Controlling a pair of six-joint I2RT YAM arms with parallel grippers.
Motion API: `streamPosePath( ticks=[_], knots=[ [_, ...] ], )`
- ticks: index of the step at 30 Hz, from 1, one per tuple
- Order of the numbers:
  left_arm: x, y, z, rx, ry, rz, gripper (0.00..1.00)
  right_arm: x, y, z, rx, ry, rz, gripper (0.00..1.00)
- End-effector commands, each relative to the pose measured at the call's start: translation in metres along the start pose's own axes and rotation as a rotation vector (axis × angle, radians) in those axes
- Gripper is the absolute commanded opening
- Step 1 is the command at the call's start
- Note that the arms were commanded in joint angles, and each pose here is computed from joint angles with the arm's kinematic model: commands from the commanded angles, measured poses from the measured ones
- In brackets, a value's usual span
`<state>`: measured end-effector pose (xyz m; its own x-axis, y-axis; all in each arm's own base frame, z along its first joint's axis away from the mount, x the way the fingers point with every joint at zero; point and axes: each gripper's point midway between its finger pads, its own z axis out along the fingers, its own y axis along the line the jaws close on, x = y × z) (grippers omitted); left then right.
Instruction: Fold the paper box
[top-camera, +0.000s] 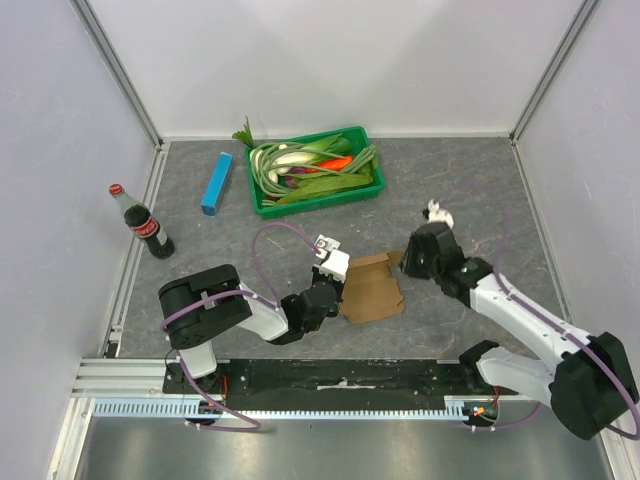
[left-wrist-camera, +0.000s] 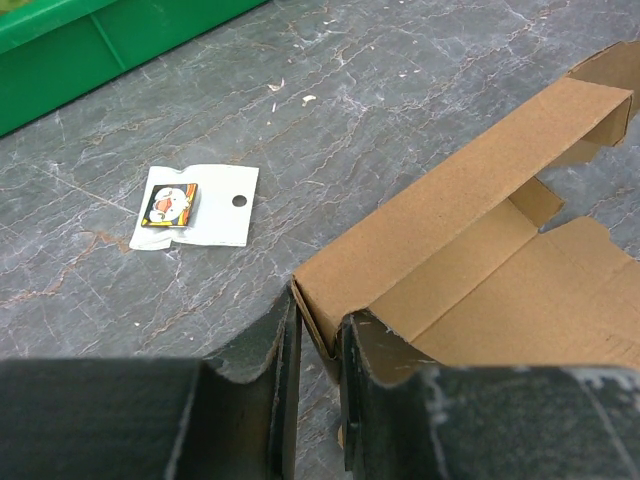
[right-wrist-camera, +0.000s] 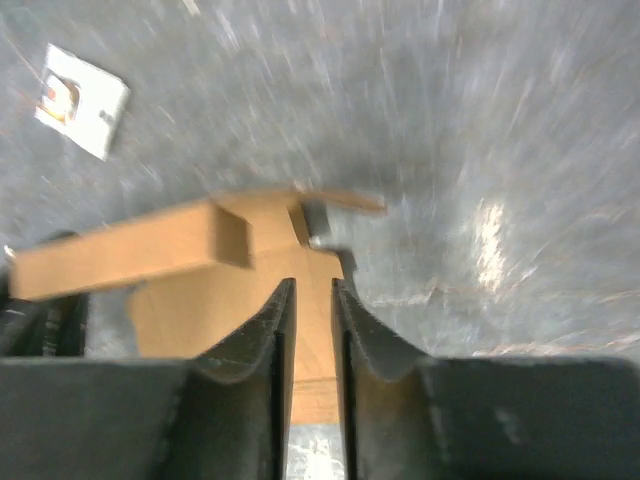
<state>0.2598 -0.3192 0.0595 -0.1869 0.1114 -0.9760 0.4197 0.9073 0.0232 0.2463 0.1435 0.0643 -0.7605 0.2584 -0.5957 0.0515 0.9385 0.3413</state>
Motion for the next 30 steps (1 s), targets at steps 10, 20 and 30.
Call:
streamPosePath(
  ticks=[10,20,30],
  knots=[
    [-0.009,0.0,0.002,-0.014,-0.047,-0.008,0.02,-0.075,-0.012,-0.021,0.198,0.152,-0.732,0.53],
    [-0.017,0.001,0.001,-0.016,-0.066,0.013,0.02,-0.068,0.027,-0.006,-0.096,0.129,-0.95,0.38],
    [-0.012,-0.001,0.003,-0.011,-0.058,0.021,0.02,-0.062,0.029,0.003,-0.129,0.129,-0.995,0.4]
  ],
)
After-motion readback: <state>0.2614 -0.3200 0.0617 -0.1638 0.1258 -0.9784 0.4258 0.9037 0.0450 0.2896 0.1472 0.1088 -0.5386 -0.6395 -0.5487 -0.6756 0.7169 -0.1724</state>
